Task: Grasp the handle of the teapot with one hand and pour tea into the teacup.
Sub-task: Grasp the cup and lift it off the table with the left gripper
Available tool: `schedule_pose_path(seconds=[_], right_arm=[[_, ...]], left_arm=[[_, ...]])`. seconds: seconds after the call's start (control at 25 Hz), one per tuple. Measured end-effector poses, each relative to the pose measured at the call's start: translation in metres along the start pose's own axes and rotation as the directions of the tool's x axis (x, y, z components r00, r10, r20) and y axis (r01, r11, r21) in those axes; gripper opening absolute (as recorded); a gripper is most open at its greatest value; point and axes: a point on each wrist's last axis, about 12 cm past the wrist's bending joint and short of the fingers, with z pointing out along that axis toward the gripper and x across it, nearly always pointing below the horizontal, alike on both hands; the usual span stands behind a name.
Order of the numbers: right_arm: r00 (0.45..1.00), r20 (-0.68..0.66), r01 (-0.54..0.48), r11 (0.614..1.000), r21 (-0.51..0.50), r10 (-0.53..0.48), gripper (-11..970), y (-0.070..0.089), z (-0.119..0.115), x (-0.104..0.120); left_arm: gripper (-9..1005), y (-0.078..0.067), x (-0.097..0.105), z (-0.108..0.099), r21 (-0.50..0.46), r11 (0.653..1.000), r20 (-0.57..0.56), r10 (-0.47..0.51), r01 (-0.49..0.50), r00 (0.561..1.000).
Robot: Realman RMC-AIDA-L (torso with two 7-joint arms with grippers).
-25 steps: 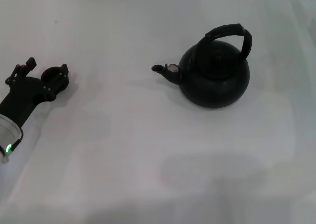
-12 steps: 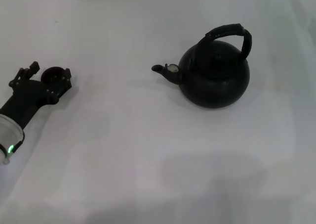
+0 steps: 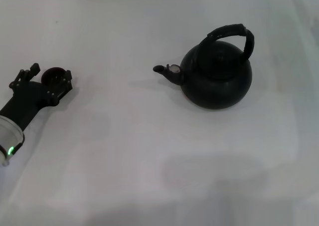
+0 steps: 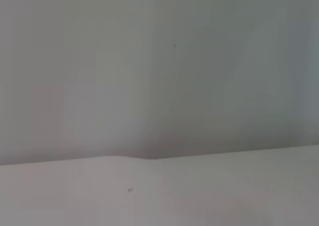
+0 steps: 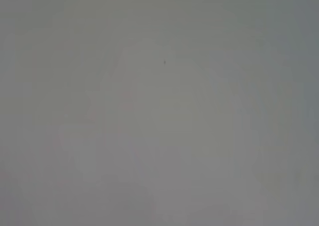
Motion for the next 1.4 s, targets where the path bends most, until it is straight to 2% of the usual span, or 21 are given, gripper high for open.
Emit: schedule_pose_path(seconds=[1.4], right_arm=[[1.000, 0.006, 0.000, 1.000, -0.002, 0.000, 783, -0.0002, -0.0008, -0.0002]], left_arm=[[860, -0.0012, 0.0036, 0.0012, -0.006, 1.000, -0.031, -0.003, 0.002, 1.000]])
